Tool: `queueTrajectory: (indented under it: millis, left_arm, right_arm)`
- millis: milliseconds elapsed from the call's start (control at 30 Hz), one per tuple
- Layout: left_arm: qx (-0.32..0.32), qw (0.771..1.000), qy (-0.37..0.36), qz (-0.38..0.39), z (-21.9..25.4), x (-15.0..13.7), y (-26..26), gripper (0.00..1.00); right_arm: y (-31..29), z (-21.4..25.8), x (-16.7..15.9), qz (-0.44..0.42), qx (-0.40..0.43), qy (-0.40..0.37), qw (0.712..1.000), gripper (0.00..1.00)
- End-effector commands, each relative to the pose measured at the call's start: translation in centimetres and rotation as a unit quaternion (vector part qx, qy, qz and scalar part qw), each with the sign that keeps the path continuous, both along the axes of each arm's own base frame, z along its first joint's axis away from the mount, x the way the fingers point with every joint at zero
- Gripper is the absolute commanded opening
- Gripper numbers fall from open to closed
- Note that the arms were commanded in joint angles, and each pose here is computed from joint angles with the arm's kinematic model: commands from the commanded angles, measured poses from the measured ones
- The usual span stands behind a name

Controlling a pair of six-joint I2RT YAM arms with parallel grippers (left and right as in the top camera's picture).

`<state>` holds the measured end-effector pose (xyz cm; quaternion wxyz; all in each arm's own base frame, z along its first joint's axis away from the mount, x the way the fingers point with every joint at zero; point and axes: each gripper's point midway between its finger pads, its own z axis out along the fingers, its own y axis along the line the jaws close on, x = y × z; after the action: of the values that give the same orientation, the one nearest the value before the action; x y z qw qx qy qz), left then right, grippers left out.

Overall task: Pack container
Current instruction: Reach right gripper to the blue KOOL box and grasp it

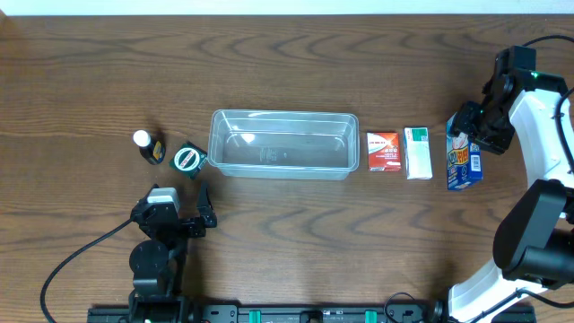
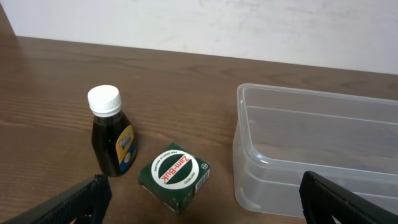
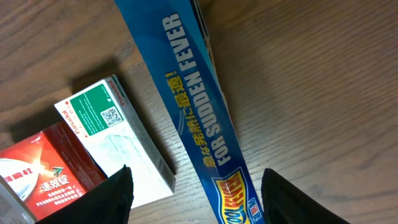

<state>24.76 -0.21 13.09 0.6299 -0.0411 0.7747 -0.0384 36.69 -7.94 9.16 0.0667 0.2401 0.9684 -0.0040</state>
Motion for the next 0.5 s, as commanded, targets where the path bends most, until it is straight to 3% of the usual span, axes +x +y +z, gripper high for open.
queueTrajectory:
  millis: [0,167,467]
  left_arm:
    - [0.007,1.0,0.024,-0.006,-1.63,-0.21,-0.13,0.98]
    - [0.007,1.0,0.024,-0.006,-1.63,-0.21,-0.12,0.98]
    - [0.007,1.0,0.024,-0.006,-1.63,-0.21,-0.13,0.98]
  right_arm:
    - [-1.19,-0.62,-0.56,-0.01,-0.016,0.011,1.0,0.64]
    - [-1.28,-0.6,-0.15,-0.009,-0.018,0.002,1.0,0.49]
    - [-1.26,-1.44,-0.44,-0.01,-0.013,0.009,1.0,0.45]
